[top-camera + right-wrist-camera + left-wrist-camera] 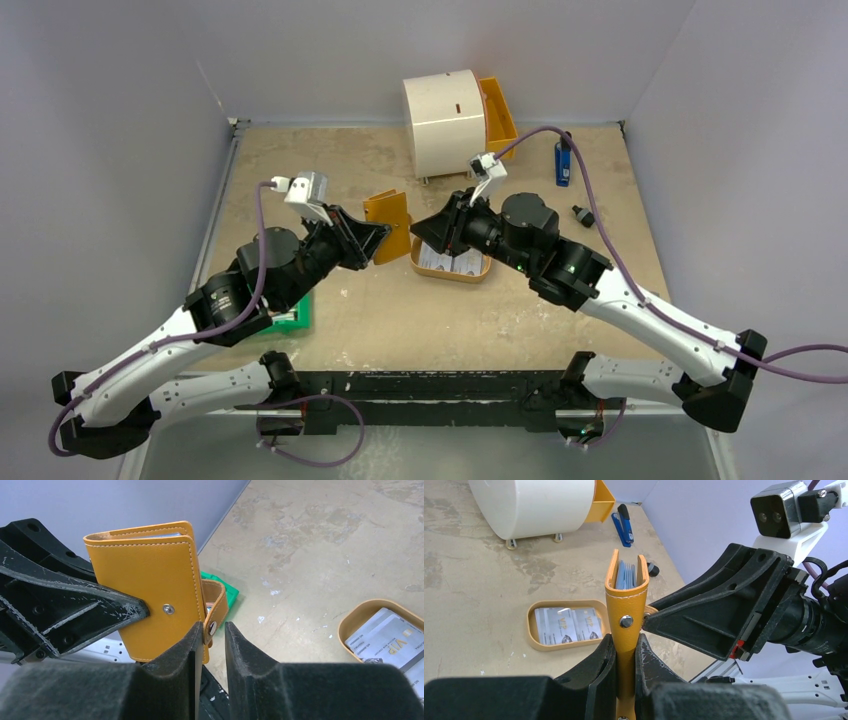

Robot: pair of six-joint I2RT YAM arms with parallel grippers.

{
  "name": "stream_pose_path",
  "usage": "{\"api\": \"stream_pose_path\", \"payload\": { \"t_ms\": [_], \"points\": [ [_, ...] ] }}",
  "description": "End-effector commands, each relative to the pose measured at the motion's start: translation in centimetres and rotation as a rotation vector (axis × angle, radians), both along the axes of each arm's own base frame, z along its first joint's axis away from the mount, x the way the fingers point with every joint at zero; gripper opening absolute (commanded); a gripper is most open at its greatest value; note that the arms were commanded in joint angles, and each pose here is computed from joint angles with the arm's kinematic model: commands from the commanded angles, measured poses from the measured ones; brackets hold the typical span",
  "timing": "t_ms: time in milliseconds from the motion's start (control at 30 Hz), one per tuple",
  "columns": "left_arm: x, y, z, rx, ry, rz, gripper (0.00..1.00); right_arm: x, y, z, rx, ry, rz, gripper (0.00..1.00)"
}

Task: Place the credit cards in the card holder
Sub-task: Close the card holder.

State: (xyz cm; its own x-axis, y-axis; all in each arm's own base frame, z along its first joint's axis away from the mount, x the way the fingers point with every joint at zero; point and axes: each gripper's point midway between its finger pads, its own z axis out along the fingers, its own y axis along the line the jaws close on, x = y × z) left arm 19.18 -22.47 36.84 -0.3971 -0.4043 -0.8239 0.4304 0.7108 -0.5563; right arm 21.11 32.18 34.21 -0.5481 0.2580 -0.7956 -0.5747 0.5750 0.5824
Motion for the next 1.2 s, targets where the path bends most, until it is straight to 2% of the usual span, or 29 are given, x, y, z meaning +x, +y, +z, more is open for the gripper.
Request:
{"api": "stream_pose_path", "payload": {
  "t_ms": [0, 100, 167, 500, 733, 833, 1100, 1167],
  "points": [
    [-0.2, 0.6, 2.8, -0.069, -0.054, 0.005, 0.00, -0.2, -0.4, 3.7, 0.087, -0.052, -0.003, 0.27],
    [-0.2, 0.6, 2.8, -0.068, -0.055, 0.007, 0.00, -0.3, -0.5, 3.8, 0.093, -0.052, -0.004, 0.36],
    [-0.2, 0.6, 2.8, -0.067, -0.054, 0.007, 0.00, -0.2, -0.7, 3.8, 0.100, -0.054, -0.014, 0.37],
    [-0.2, 0.6, 2.7, -0.068, -0.052, 0.005, 0.00, -0.3, -0.6, 4.2, 0.112, -0.065, -0.008, 0.26],
    [-0.2, 0.7, 2.8, -0.069, -0.054, 0.007, 0.00, -0.4, 0.0, 3.9, 0.098, -0.053, 0.015, 0.27],
    [-0.2, 0.8, 2.8, -0.068, -0.055, 0.011, 0.00, -0.3, -0.1, 3.8, 0.096, -0.055, 0.011, 0.22],
    [-0.2, 0.8, 2.7, -0.067, -0.055, 0.012, 0.00, -0.7, -0.1, 4.1, 0.106, -0.064, 0.027, 0.00],
    [-0.2, 0.8, 2.8, -0.069, -0.055, 0.012, 0.00, -0.7, -0.2, 4.1, 0.107, -0.066, 0.028, 0.00]
  ]
}}
